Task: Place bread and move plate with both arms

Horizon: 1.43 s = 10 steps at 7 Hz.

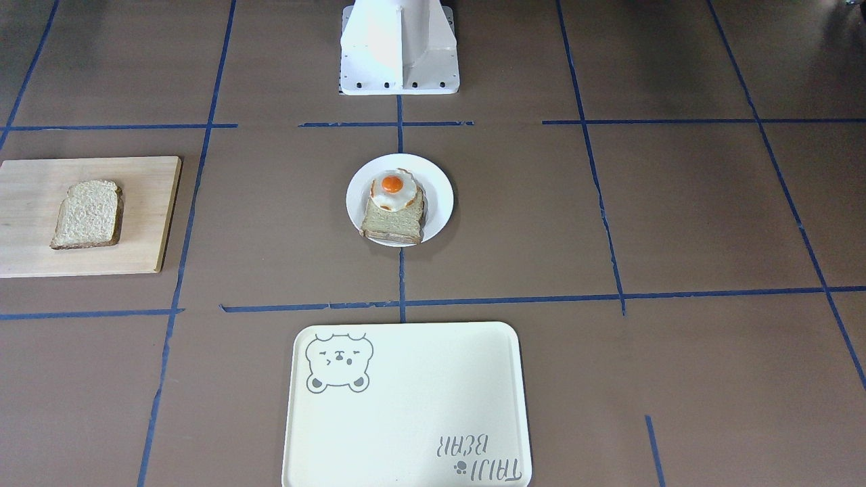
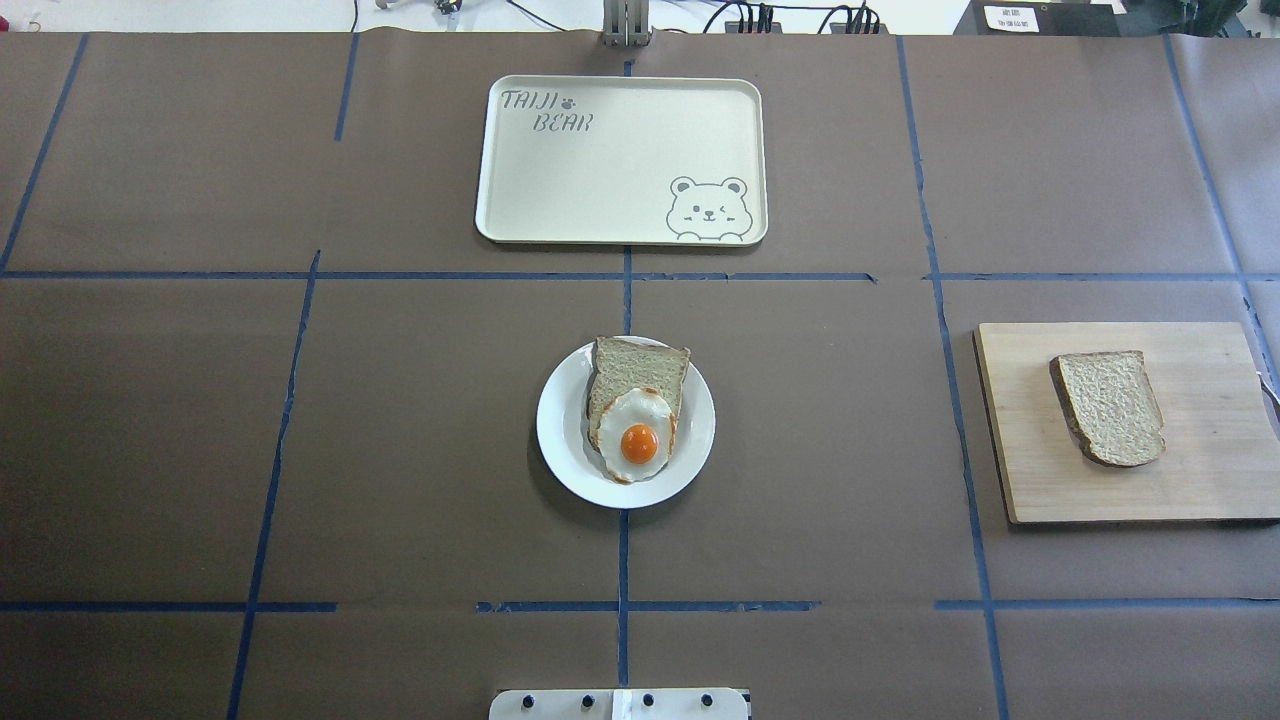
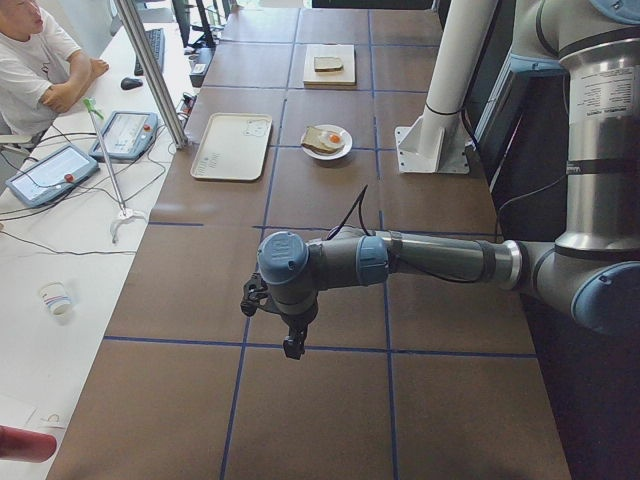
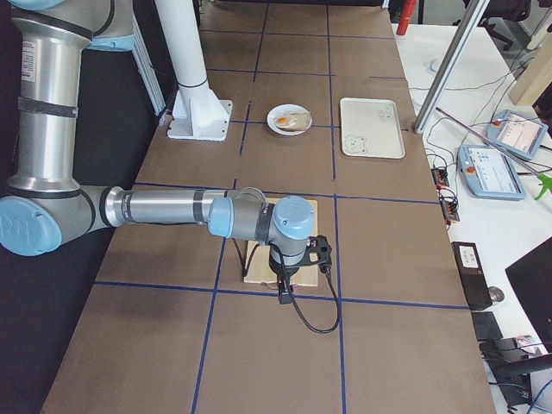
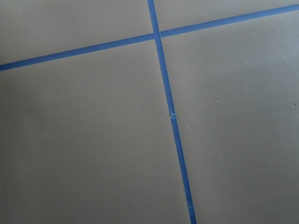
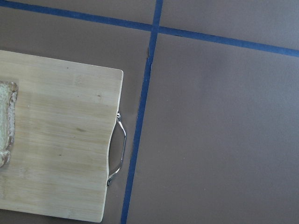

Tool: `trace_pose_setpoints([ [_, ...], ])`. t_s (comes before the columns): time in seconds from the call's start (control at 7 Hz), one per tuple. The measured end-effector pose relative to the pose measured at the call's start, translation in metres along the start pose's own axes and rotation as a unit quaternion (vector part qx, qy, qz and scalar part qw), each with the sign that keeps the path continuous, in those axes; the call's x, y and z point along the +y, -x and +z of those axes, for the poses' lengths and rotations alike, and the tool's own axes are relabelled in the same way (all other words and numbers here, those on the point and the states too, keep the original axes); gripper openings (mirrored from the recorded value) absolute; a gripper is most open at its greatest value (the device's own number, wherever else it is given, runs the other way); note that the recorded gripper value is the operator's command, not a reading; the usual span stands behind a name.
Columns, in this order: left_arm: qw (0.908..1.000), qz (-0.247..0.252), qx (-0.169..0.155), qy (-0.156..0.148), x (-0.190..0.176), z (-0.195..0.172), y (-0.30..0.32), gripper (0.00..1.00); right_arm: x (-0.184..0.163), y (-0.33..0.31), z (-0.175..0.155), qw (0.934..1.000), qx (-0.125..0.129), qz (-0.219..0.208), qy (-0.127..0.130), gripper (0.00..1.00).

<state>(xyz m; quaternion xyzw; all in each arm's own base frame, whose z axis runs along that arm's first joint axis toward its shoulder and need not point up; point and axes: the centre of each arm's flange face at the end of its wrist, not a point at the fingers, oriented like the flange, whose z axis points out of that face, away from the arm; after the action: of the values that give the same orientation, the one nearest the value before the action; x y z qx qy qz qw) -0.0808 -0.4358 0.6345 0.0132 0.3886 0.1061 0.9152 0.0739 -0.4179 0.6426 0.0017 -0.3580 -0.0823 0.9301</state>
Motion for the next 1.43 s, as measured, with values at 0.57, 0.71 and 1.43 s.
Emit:
trace_pose_setpoints([
  [0.57,0.9999,0.011,-0.006,-0.009,-0.004,-0.01,-0.009,1.0,-0.019,0.008,-0.011,0.9999,0.002,-0.01,-0.011,1.0],
  [0.71,0.9997,0.018,-0.009,-0.015,-0.009,-0.015,-0.014,1.0,-0.024,0.01,-0.012,0.9998,-0.005,-0.01,-0.015,1.0],
  [1.43,0.999,0.032,-0.01,-0.029,-0.022,-0.021,-0.02,1.0,-0.046,0.062,0.04,0.9931,-0.078,0.001,-0.087,0.99],
])
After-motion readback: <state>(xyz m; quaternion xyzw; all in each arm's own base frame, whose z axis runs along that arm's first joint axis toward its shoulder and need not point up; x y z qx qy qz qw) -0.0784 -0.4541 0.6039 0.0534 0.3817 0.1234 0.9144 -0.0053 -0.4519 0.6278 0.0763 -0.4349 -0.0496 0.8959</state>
